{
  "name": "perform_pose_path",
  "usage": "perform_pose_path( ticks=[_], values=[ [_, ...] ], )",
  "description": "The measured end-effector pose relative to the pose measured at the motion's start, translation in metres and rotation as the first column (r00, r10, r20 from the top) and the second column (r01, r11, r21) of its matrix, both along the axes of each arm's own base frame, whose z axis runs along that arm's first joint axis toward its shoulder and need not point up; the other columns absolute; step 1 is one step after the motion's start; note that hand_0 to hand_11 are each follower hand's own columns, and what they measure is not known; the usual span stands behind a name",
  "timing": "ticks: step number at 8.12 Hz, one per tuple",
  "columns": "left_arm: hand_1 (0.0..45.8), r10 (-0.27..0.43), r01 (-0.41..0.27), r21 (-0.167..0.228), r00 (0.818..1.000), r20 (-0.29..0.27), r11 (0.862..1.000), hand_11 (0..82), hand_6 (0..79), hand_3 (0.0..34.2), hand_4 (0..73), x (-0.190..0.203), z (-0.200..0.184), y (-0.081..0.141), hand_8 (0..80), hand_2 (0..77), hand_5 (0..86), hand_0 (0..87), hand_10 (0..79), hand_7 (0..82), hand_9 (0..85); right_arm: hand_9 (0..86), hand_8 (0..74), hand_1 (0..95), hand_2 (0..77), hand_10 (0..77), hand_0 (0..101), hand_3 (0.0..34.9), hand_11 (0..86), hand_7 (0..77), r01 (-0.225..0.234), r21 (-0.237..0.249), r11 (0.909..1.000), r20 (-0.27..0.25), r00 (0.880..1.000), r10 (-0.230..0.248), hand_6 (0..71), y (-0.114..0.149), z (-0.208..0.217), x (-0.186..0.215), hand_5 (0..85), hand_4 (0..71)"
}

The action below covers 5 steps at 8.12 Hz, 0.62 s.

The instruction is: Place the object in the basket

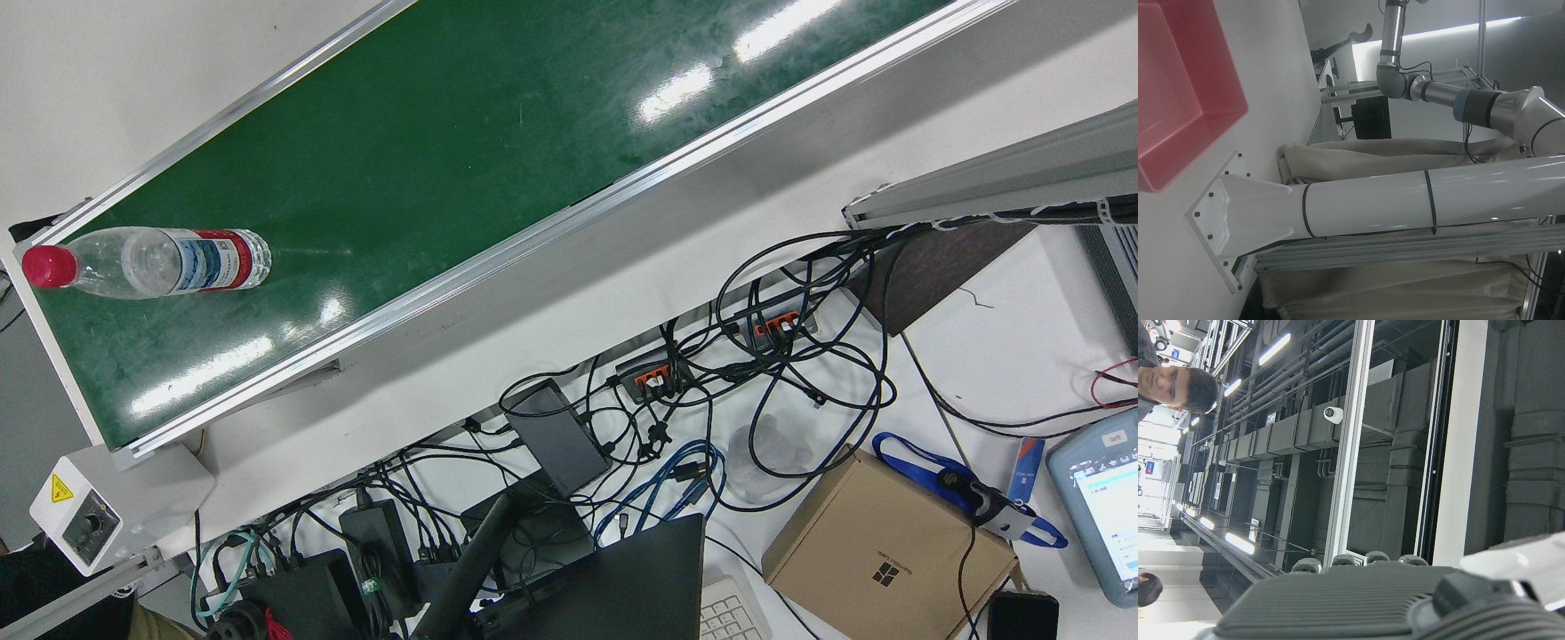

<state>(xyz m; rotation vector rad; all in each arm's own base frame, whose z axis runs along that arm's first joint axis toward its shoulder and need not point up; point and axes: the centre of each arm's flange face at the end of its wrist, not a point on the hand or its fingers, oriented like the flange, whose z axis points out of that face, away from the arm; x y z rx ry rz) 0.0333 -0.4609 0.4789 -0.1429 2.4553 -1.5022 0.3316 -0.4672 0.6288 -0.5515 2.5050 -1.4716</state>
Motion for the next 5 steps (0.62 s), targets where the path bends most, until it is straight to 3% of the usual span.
perform_pose_path(
  ticks=[5],
  values=[
    [9.8, -0.001, 0.001, 0.0, 1.0, 0.0, 1.0, 6.0, 0.0, 0.5, 11.4, -0.0009, -0.0007, 0.0008, 2.2, 0.5, 8.2, 57.7, 3.3, 0.5, 0.0, 0.0, 0.0, 0.0, 1.1, 0.5, 0, 0.2, 0.0, 0.5, 0.0, 0.0, 1.0, 0.0, 1.0, 0.0, 0.0, 0.0001, 0.0, 0.0002, 0.0, 0.5]
  ],
)
